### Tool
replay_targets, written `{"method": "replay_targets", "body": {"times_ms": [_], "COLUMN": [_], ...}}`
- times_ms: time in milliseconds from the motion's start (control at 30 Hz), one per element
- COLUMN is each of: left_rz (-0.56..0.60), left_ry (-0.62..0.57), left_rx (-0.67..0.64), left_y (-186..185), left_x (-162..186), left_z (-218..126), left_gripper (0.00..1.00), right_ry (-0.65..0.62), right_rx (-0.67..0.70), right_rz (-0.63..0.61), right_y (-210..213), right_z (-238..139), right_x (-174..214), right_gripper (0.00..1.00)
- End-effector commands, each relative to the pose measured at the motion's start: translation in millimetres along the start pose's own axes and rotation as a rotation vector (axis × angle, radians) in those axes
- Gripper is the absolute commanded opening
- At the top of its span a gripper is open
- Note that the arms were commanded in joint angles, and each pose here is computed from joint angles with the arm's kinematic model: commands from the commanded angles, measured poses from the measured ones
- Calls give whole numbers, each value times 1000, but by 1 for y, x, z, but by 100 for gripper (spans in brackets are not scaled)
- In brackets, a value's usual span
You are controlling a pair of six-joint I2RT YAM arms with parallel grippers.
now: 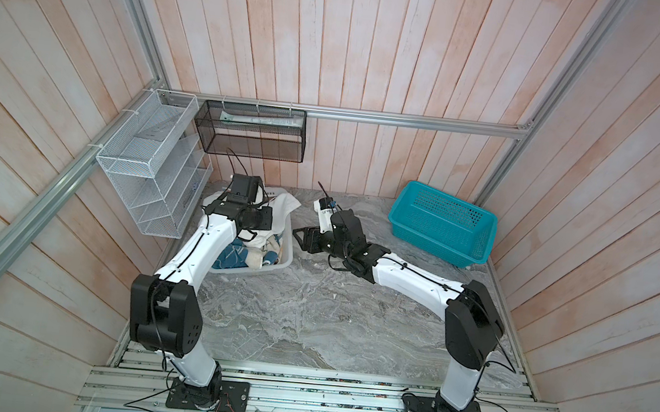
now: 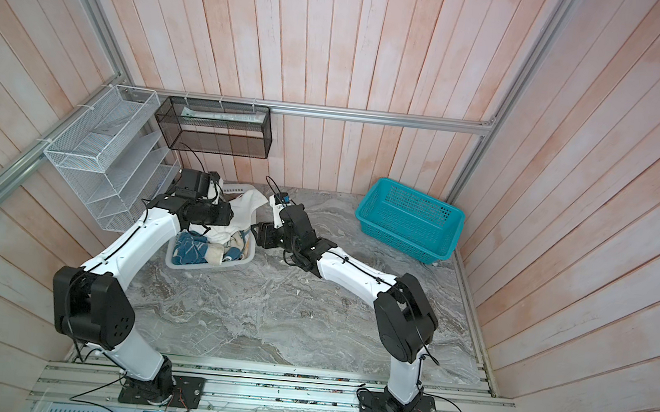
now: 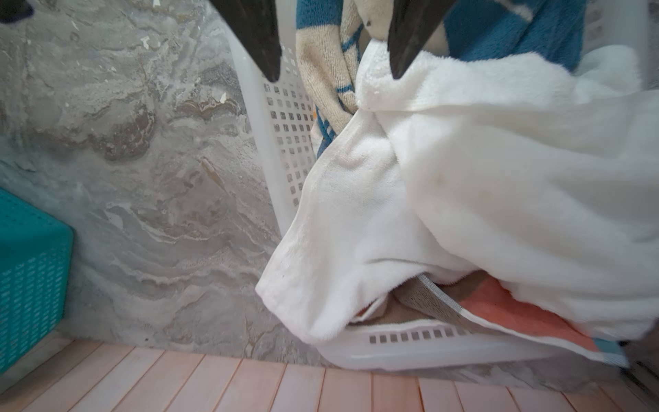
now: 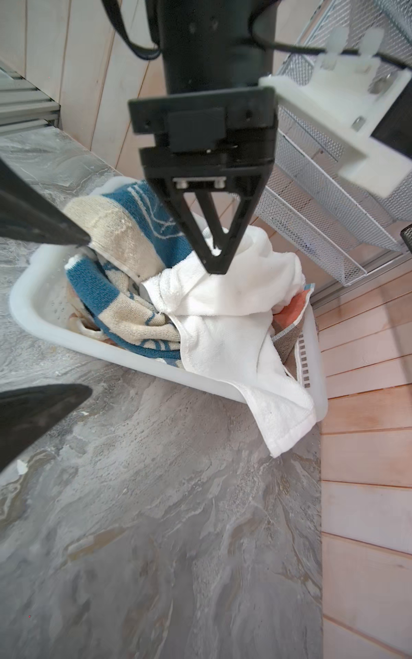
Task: Fold and stack the towels
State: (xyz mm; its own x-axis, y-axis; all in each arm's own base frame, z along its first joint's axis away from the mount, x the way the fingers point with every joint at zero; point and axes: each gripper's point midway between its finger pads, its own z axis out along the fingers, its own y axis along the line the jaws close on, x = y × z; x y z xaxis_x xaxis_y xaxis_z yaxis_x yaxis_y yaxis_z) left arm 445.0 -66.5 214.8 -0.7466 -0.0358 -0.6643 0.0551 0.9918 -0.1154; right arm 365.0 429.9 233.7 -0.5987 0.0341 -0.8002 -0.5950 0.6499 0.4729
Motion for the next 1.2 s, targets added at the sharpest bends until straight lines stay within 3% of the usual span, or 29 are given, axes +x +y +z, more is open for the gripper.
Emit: {"method": "replay_targets", "body": {"times_ms": [0,167,233,300,400,433,467,633,733,900,1167], "left_rz": [-4,-60,-46,-41,-43,-43,-43,-30,-18,42,229], "left_ry": [50,93,106,188,214,191,151,-57,-214,-405,-713], "left_rx": [-110,-304,-309,-296,-290,-290,-292,-274,-193,36,485], "left_y": [26,67,73,76,75,73,72,60,40,-29,-176], "left_x": [11,24,31,44,41,36,28,-32,-71,-108,-139], "left_z": [15,41,58,81,82,74,62,-27,-92,-173,-316], "left_gripper": [69,86,86,66,19,8,0,0,0,0,0], "right_ry": [1,18,29,35,41,35,28,-6,-16,-64,-164], "right_rx": [45,83,93,94,102,101,106,123,122,115,142], "right_rz": [-13,9,26,39,42,39,36,15,2,6,19], "right_y": [-6,-19,-24,-27,-29,-28,-29,-30,-26,-23,-30], "right_z": [-21,-38,-43,-46,-53,-56,-59,-68,-71,-83,-134], "right_x": [6,24,34,41,45,44,43,32,24,8,-28], "right_gripper": [63,63,63,63,63,63,63,63,63,63,64]}}
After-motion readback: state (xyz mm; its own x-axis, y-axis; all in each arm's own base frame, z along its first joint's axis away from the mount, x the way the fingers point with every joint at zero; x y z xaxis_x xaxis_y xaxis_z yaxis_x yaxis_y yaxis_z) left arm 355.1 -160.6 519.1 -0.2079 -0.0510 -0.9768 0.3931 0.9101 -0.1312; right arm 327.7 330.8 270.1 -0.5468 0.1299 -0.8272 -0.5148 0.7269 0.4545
